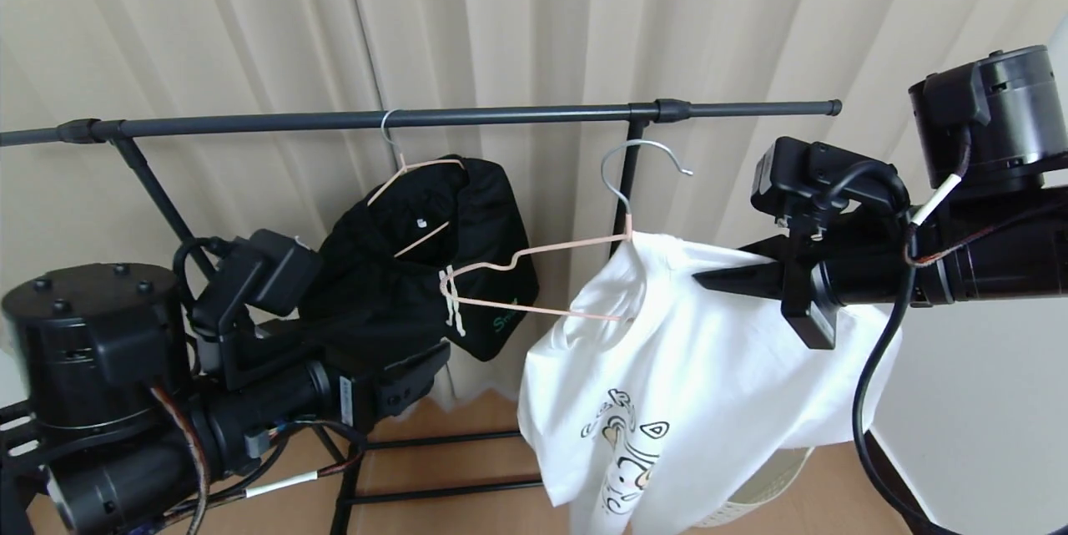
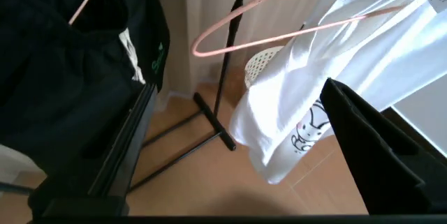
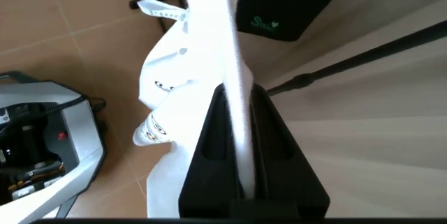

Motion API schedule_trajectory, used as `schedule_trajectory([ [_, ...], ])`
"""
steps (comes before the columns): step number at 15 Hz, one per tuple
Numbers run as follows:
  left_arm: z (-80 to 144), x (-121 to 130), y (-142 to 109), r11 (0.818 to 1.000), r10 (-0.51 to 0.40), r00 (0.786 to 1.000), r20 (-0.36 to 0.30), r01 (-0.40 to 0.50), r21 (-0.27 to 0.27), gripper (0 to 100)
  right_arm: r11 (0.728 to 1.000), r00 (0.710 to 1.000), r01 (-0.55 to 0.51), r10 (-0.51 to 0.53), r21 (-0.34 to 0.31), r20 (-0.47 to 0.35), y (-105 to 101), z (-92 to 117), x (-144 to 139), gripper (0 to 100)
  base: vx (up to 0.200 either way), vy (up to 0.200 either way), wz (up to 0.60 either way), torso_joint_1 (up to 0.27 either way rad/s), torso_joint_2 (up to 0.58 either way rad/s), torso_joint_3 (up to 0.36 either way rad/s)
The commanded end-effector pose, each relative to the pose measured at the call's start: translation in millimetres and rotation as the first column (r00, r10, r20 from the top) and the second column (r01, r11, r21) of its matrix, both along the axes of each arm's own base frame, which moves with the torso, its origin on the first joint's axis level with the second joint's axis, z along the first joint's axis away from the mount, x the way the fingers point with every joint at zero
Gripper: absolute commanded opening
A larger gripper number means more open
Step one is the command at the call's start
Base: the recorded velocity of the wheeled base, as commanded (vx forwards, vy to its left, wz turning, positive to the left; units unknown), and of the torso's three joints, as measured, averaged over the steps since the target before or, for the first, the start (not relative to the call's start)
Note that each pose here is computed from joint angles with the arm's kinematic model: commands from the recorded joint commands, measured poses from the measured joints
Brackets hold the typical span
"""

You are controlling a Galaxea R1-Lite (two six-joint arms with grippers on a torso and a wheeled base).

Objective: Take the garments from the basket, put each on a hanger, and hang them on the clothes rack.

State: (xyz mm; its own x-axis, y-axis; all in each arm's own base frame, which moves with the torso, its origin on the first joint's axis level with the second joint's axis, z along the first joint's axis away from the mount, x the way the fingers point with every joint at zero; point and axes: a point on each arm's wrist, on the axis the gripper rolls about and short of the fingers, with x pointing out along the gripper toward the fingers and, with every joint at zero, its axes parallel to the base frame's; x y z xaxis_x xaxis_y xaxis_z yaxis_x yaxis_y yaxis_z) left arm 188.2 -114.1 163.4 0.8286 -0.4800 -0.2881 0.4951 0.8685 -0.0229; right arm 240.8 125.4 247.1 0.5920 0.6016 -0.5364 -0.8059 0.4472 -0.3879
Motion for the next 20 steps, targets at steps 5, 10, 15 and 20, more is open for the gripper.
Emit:
schedule_trajectory([
  [5, -53, 8, -72, 0.991, 0.009, 0.989, -0.149, 0.011, 0.134, 100, 0.995, 0.998, 0.059, -0.059, 0.083, -0.005, 5, -1, -10, 0, 0.000, 0.000, 0.00, 0.000, 0.00, 0.000],
  [10, -68, 30, -127, 0.990, 0.109, 0.985, -0.134, -0.096, 0.105, 100, 0.994, 0.998, 0.065, -0.066, 0.085, 0.013, 6, -3, -19, 0, 0.000, 0.000, 0.00, 0.000, 0.00, 0.000],
  [15, -72, 41, -144, 0.984, 0.165, 0.979, -0.119, -0.157, 0.079, 100, 0.992, 0.997, 0.067, -0.070, 0.104, 0.026, 1, 2, -27, 0, 0.000, 0.000, 0.00, 0.000, 0.00, 0.000],
  [20, -76, 56, -156, 0.969, 0.242, 0.967, -0.082, -0.236, 0.077, 100, 0.993, 0.999, 0.042, -0.045, 0.108, 0.028, 3, 3, -38, 0, 0.000, 0.000, 0.00, 0.000, 0.00, 0.000],
])
